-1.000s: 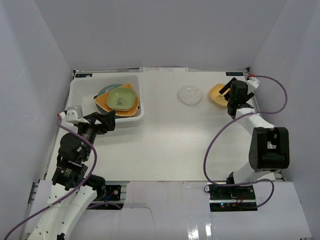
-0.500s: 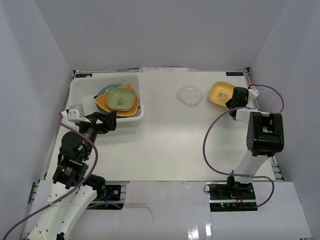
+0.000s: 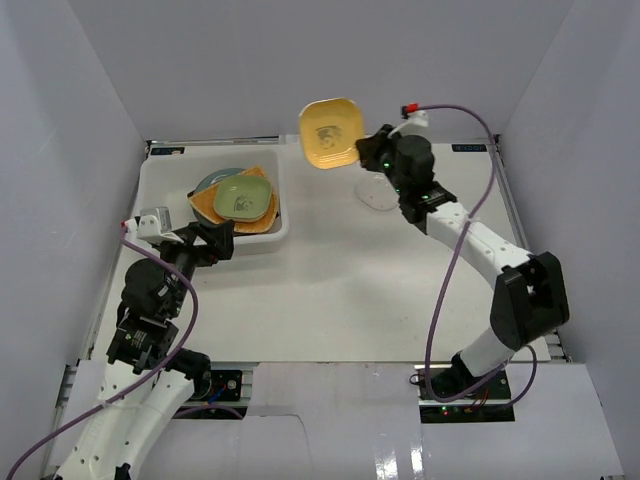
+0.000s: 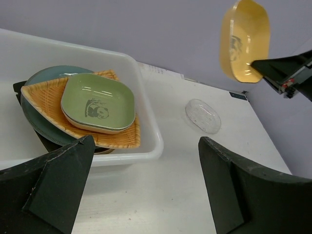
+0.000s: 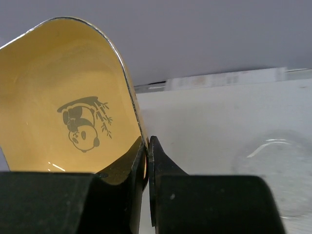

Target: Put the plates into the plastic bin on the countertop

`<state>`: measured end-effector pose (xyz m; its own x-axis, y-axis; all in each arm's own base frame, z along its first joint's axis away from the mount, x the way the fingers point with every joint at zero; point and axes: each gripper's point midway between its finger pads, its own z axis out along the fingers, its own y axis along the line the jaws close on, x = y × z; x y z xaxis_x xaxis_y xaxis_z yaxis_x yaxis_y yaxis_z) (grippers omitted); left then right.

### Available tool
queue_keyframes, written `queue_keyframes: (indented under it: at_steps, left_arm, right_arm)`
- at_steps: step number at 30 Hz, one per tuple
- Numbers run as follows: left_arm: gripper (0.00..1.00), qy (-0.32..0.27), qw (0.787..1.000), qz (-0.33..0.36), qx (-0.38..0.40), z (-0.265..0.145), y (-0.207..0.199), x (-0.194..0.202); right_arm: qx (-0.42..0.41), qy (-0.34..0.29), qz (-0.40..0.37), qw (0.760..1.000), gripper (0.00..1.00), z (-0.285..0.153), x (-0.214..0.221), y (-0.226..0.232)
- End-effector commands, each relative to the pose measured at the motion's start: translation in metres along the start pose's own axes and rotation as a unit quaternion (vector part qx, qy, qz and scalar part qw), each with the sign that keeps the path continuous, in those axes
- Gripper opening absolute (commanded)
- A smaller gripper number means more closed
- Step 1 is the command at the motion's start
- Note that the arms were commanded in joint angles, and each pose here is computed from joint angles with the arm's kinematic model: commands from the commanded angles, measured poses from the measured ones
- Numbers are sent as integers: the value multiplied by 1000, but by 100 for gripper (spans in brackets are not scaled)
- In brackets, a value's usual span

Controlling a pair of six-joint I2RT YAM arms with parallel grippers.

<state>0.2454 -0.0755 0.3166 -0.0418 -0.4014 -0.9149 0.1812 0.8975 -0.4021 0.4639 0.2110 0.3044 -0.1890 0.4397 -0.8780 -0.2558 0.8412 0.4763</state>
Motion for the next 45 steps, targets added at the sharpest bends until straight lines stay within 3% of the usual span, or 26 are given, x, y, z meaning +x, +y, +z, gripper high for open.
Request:
queue_keyframes:
  at_steps: [1, 4, 5, 9, 16, 17, 19, 21, 24, 27, 30, 32, 36, 38, 45]
  left_arm:
    - [98, -11, 1000, 0, 1, -2, 0, -7]
    - [98, -10, 1000, -1, 1, -1, 0, -6]
    - [98, -9, 1000, -2, 2, -1, 0, -6]
    - [98, -9, 1000, -3, 7, -2, -2, -5]
    - [98, -14, 1000, -5, 13, -5, -4, -8]
    - [98, -16, 1000, -5, 12, -5, -4, -9]
    - [98, -16, 1000, -6, 14, -6, -5, -9]
    - [98, -16, 1000, -6, 14, -6, -5, -9]
    - [98, -13, 1000, -6, 15, -6, -5, -8]
    - [98, -12, 1000, -6, 14, -5, -5, -7]
    - [98, -12, 1000, -6, 14, -5, -5, -7]
    - [98, -12, 1000, -6, 15, -5, -5, -7]
    - [98, -8, 1000, -5, 17, -3, -6, -6]
    - [98, -6, 1000, -6, 18, -3, -6, -4]
    - [98, -1, 1000, -5, 16, -1, -6, -2]
  right_arm:
    - [-58, 27, 16, 998, 8, 19, 27, 75]
    - [-47, 71, 24, 996, 8, 36, 77, 111]
    - [-55, 60, 38, 996, 8, 41, 66, 131]
    - [-38, 97, 60, 993, 8, 56, 120, 170]
    - [2, 132, 76, 988, 9, 61, 185, 197]
    - [10, 131, 81, 988, 12, 60, 188, 196]
    - [15, 127, 81, 988, 39, 50, 194, 189]
    - [1, 120, 88, 989, 58, 43, 188, 190]
    - [-26, 101, 86, 991, 65, 29, 168, 194]
    - [-38, 62, 65, 995, 67, 15, 135, 192]
    - [4, 43, 20, 999, 66, 10, 123, 146]
    - [50, 49, 10, 997, 66, 12, 123, 88]
    - [165, 45, 0, 985, 84, 9, 116, -28]
    - [224, 38, -1, 974, 85, 4, 110, -84]
    - [325, 83, 7, 942, 85, 16, 136, -183]
